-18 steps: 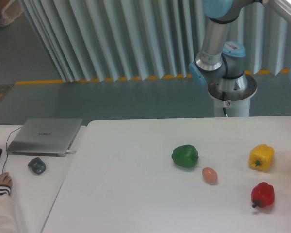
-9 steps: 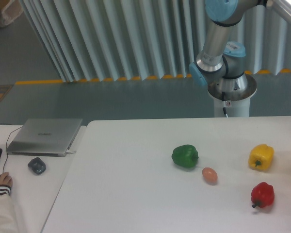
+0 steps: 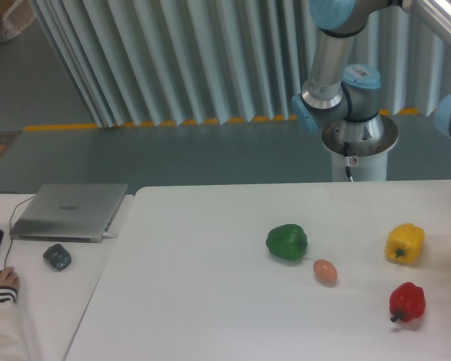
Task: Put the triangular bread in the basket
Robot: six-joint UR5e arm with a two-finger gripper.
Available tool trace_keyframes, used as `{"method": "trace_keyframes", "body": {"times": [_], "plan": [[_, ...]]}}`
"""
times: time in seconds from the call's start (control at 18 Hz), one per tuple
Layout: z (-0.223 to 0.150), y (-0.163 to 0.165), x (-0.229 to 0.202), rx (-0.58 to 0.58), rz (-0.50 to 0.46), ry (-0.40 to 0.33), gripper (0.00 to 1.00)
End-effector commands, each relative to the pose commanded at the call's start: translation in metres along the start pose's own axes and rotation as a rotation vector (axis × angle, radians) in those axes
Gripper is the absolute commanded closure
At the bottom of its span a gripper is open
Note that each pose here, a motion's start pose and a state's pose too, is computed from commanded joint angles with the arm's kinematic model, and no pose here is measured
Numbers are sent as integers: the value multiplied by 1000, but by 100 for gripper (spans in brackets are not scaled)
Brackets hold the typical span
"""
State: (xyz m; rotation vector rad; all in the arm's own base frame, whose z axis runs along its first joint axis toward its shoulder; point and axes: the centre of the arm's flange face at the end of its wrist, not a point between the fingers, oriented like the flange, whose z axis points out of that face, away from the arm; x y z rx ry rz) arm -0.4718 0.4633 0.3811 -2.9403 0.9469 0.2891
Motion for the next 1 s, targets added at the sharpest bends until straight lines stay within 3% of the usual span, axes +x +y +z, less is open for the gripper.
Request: {"method": "trace_keyframes", "body": {"times": [0.22,0.44,0.67,0.83,1.0], "plan": [[-14,-35,20,8,50,25,0],[-29,-61,46,-57,107,100,0],[-33,-66,64,-57,116,188,0],[-31,-98,79,-61,70,196,0],[-30,-105,81,-60,65,195,0]]}}
